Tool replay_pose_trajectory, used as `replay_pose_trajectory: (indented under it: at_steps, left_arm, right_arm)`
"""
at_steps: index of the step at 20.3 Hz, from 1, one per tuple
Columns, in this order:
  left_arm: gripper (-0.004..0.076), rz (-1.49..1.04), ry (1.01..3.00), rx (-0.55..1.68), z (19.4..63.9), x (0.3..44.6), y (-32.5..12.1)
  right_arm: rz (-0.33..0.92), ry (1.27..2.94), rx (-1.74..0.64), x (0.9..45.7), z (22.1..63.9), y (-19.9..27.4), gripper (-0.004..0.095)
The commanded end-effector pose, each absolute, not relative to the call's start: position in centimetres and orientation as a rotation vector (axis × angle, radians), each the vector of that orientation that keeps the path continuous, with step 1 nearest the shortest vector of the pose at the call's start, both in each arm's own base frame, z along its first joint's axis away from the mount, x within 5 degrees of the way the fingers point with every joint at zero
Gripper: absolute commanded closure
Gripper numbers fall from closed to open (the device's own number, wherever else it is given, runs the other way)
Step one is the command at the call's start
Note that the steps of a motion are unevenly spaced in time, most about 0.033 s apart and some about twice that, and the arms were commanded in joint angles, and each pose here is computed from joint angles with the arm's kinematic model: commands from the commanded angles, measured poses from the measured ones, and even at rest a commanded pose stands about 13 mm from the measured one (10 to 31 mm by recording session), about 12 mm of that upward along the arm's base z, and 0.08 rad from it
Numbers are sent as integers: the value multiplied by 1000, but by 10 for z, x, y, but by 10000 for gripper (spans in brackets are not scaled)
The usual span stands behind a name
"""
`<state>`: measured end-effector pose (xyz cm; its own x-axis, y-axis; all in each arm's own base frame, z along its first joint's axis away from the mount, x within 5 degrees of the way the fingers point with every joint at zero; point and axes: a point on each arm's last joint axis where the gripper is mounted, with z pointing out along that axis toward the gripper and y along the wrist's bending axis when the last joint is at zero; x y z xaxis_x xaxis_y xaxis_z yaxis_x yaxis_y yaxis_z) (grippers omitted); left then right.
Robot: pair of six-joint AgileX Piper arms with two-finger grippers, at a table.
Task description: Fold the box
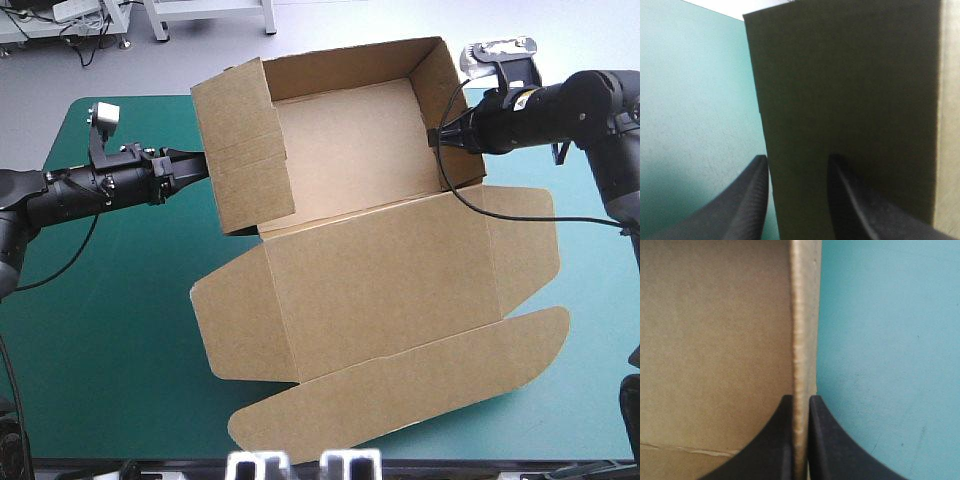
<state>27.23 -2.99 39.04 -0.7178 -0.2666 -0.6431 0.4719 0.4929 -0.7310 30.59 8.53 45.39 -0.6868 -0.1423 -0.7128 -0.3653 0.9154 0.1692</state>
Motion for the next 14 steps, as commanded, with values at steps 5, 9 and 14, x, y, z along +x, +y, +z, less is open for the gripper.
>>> replay_pose_trajectory:
  at_steps: [5, 9, 14]
  left_arm:
    - [447, -1390, 1871, 320, 424, 245, -48]
    - [440, -1420, 1849, 359, 428, 240, -58]
    - [309, -1445, 1806, 459, 430, 236, -74]
  right_arm:
    - [398, 2178, -332, 297, 480, 83, 925]
    - [388, 2174, -331, 297, 480, 82, 924]
    - [393, 2180, -333, 297, 480, 83, 924]
